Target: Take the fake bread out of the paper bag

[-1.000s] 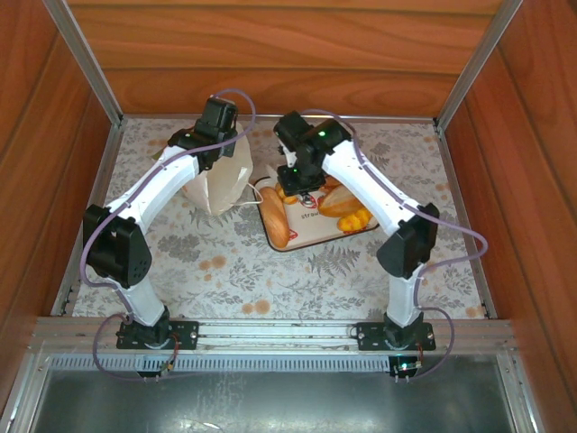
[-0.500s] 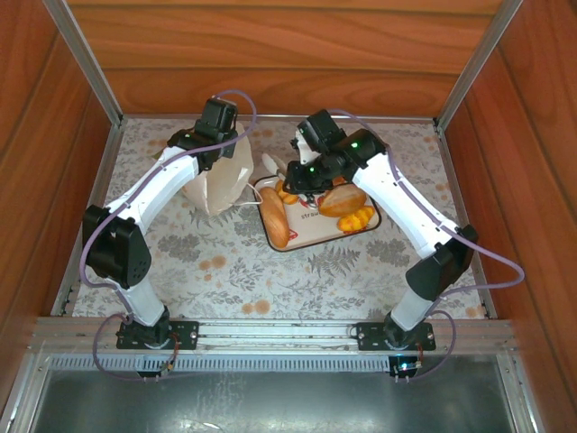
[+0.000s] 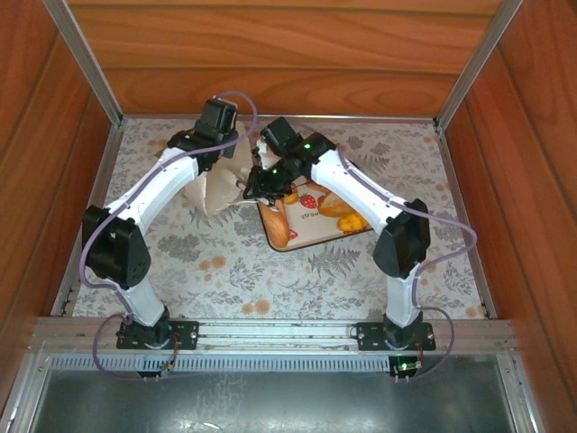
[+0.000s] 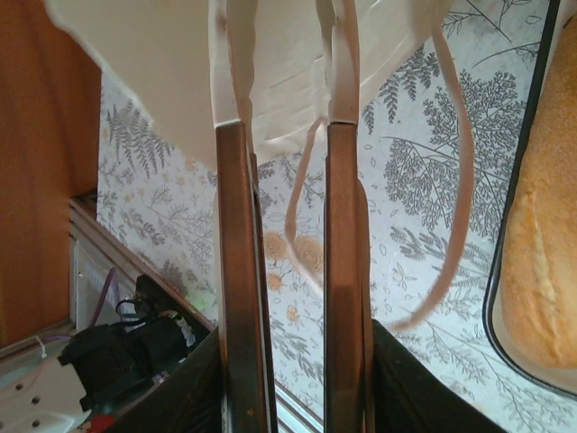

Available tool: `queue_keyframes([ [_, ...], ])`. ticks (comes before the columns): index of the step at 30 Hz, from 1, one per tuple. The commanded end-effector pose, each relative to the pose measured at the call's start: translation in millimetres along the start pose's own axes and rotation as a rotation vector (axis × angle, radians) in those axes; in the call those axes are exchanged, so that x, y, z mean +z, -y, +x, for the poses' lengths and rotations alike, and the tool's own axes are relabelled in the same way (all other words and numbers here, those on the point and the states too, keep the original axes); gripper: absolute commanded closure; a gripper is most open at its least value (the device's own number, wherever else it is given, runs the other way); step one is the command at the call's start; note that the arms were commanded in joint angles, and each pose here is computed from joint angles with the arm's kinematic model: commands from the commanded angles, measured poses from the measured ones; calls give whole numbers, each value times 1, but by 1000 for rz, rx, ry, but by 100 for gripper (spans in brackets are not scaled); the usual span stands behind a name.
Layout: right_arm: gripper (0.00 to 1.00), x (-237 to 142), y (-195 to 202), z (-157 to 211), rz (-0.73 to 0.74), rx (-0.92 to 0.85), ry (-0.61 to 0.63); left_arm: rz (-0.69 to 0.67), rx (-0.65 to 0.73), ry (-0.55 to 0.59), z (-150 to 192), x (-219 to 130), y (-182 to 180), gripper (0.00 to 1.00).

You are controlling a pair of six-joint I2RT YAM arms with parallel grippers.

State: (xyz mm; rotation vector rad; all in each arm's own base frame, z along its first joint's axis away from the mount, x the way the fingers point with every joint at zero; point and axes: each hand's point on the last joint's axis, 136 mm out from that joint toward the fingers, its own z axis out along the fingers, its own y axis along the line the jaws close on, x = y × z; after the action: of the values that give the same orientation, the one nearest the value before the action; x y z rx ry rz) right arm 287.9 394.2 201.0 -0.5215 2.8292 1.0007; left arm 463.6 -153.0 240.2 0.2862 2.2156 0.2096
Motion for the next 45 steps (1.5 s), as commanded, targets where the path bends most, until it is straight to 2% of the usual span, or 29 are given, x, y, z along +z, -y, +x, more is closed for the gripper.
queue_keyframes([
  [1, 59, -3, -19, -18, -67, -5, 40, 10, -9, 54, -10, -14, -6, 100],
  [12, 52, 28, -21, -50, -84, 51, 42, 30, -36, 104, -12, -18, -5, 100],
  [19, 52, 39, -21, -58, -93, 79, 40, 32, -67, 111, -15, -15, -3, 100],
  [31, 52, 51, -16, -60, -76, 86, 58, -3, -20, 138, -22, -21, -12, 100],
  [39, 52, 67, -11, -74, -68, 98, 77, 16, -5, 200, -24, -25, -16, 100],
  [45, 51, 75, -9, -81, -58, 108, 78, 25, -47, 257, -26, -25, -27, 100],
])
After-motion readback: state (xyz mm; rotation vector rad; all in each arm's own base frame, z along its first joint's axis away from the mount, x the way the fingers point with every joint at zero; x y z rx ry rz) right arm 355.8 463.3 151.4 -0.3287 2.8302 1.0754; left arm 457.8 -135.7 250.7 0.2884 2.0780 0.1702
